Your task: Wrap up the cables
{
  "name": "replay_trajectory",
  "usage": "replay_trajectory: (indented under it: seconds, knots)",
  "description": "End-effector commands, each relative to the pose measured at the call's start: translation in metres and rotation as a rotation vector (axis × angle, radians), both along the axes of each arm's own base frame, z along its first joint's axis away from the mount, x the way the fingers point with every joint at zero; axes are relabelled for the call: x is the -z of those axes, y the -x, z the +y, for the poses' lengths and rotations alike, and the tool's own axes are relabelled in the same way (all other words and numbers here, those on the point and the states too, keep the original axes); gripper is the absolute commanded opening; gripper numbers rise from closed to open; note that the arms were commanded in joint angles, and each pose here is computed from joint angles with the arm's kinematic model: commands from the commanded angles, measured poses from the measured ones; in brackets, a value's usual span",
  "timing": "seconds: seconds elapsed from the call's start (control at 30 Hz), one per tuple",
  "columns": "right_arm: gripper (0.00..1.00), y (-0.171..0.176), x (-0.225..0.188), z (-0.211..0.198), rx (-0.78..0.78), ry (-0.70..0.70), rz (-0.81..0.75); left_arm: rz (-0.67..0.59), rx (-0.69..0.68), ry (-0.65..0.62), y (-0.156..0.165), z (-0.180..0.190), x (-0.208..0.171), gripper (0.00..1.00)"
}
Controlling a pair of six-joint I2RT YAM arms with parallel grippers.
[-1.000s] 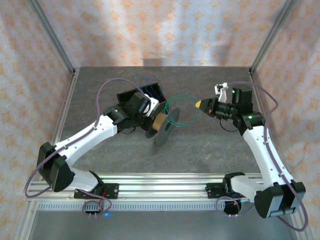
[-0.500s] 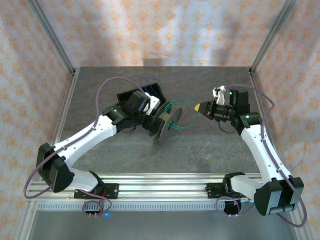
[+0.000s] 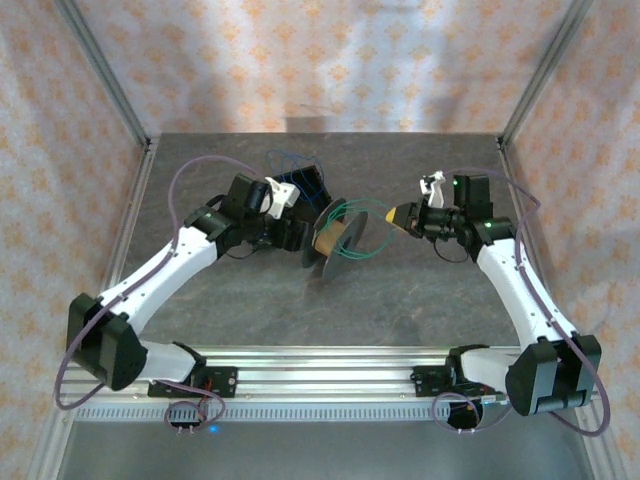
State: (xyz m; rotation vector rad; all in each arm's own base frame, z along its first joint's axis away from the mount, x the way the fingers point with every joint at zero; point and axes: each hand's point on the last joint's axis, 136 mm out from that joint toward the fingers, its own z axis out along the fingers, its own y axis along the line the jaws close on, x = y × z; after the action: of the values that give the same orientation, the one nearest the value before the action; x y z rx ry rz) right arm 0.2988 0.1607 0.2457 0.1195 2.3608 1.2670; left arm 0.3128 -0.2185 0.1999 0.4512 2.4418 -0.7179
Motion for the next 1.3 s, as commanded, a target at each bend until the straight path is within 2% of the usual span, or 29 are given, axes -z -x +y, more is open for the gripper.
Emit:
replay_trajectory:
  seconds: [0.0,0.47,0.77,1.0,1.27]
  knots:
    - [0.00,-0.004,-0.019,0.006,-0.035,-0.020,-0.043,0.044,0.057,-0.005,0.002,-0.008,0.001,0.79]
    - [0.00,-0.007,-0.020,0.008,-0.054,-0.017,-0.036,0.071,0.117,-0.065,-0.006,-0.022,-0.001,0.76]
    - [0.00,-0.009,-0.017,0.009,-0.054,-0.025,-0.009,0.093,0.144,-0.075,-0.002,-0.025,0.008,0.63]
    - [0.00,-0.010,-0.017,0.011,-0.056,-0.047,0.006,0.094,0.150,-0.061,-0.007,-0.031,0.010,0.61]
    - [0.00,-0.010,-0.013,0.013,-0.059,-0.067,0.037,0.090,0.157,-0.057,-0.013,-0.035,0.012,0.55]
